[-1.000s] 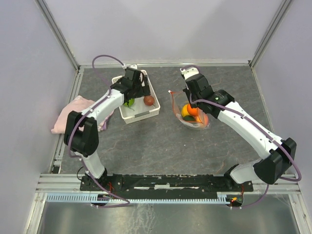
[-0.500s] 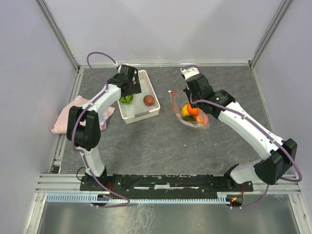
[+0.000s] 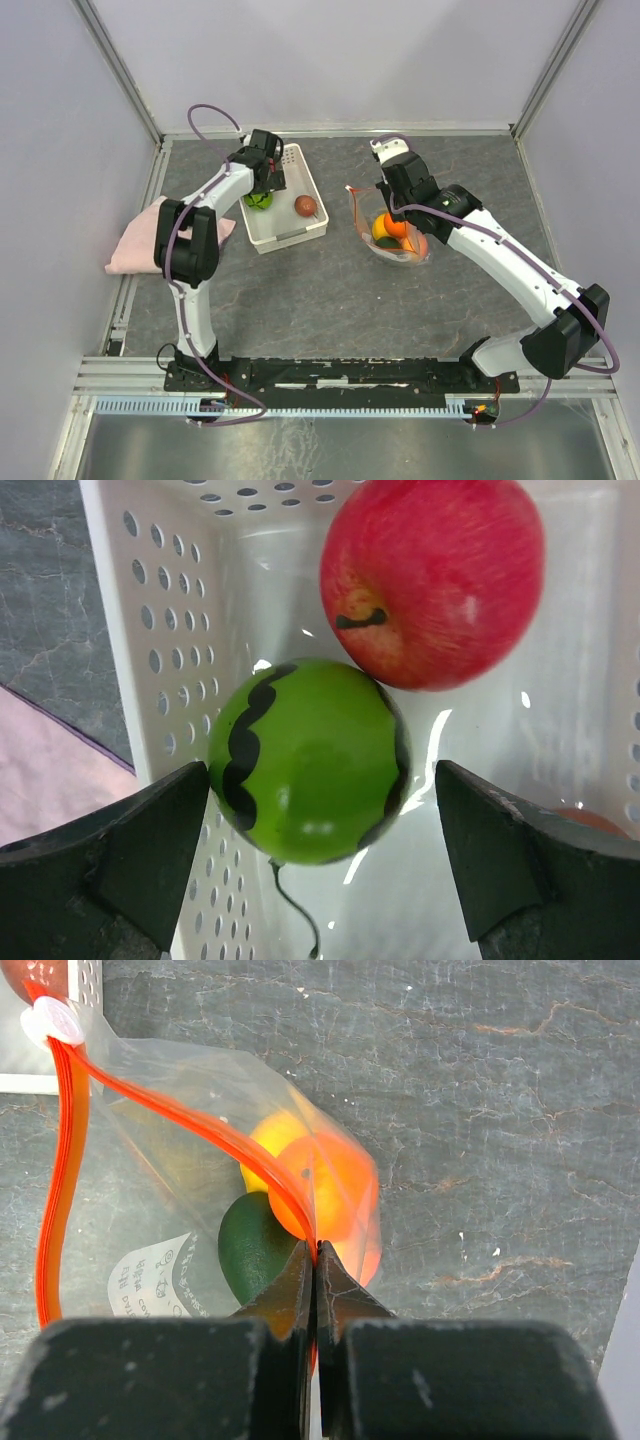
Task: Place the food in the zip-top bag and seal the zipper
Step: Pick up the fake fruit from the bin.
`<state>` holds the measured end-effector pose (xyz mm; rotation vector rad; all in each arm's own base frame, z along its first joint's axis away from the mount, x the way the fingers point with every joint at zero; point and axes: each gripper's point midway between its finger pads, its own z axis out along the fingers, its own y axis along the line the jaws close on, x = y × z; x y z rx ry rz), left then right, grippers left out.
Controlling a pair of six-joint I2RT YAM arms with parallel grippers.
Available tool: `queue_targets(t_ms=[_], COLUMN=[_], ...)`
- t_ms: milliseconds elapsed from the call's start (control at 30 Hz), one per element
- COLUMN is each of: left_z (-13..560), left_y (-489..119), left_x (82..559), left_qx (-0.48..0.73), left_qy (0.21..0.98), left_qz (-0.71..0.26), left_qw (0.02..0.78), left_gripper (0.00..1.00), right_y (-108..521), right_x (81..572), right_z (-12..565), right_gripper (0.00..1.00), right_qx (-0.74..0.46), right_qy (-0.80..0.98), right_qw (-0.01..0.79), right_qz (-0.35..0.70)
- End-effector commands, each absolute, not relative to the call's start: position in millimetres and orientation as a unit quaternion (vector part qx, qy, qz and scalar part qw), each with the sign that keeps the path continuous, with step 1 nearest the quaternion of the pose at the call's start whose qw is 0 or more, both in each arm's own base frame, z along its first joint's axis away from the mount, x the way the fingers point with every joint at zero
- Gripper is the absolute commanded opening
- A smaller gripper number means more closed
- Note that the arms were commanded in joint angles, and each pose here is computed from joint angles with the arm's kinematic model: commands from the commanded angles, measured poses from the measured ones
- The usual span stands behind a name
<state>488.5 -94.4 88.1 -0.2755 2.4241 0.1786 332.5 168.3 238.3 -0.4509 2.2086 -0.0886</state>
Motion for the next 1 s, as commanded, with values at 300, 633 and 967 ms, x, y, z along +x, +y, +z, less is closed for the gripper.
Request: queue_targets(t_ms=[300, 633, 967], left_z=[70, 68, 65], left_y=[-97, -103, -109], left_x=[508, 498, 488], left_qx=[-0.088, -0.095, -0.09], left_qy=[0.935, 0.94, 0.947], left_qz=[0.081, 0.055, 0.036], left_qw=[0.333, 0.324, 0.307], left_gripper=[1.0, 0.95, 0.97], right_y=[171, 172, 174], right_x=[337, 338, 337], right_z=[252, 253, 254], right_gripper=[0.02, 0.02, 0.02], right_qx=[-0.172, -0.172, -0.173], right_qy=[0.874, 0.874, 0.874], right_qw=[0.454, 0.454, 0.453], right_qz=[-0.028, -0.026, -0.021])
